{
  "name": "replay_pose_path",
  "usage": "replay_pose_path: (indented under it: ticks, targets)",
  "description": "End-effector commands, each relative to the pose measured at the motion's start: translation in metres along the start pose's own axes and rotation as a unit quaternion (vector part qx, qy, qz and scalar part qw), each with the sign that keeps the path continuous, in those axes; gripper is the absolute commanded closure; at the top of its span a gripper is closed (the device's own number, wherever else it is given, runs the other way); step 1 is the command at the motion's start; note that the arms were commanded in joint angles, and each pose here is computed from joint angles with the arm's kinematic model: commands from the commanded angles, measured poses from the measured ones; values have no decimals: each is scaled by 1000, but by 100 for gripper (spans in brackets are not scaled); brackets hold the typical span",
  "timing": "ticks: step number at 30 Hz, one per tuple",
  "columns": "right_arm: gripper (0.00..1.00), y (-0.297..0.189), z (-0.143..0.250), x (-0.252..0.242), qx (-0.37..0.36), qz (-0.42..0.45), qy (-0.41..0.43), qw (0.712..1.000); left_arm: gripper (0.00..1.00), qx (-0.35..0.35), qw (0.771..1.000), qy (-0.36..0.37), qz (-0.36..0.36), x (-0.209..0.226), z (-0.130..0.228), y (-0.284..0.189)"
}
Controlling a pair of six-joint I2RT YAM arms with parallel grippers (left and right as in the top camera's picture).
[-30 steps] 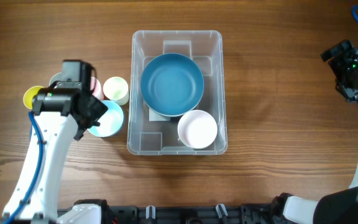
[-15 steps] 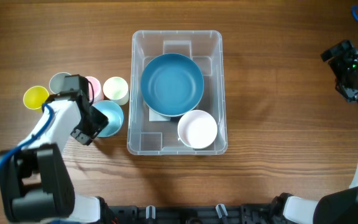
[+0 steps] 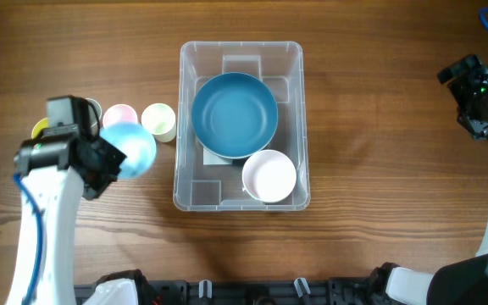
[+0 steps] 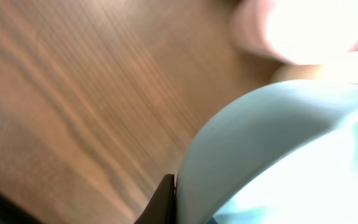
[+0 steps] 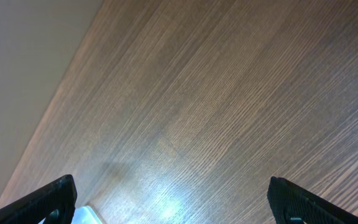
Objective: Pack container
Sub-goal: 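Place the light blue bowl onto the stack in the bin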
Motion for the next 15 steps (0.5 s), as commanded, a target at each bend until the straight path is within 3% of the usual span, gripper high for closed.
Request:
replay_pose_path:
  ticks: [1, 6, 9, 15]
  targets:
    - [0, 3, 0, 0, 4, -1, 4, 1000, 96, -71, 986, 101, 114, -51, 2, -62]
    - [0, 3, 0, 0, 5, -1, 4, 1000, 96, -87, 947, 251, 181, -127, 51, -74]
    - [0, 3, 0, 0, 5, -1, 4, 1000, 96, -56, 921, 344, 174, -169, 97, -50]
    - [0, 3, 0, 0, 4, -1, 4, 1000, 96, 24, 887, 445, 121, -204, 174, 18]
Point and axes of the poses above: each gripper's point midway between its finger pads, its own y axis out along the fingers, its own x axis along the line the jaws close on, z = x × y, the point moved 1 cm from there along -y, back along the fingers, and after that the axes turned 11 degrees about y, right-handed, at the moved point
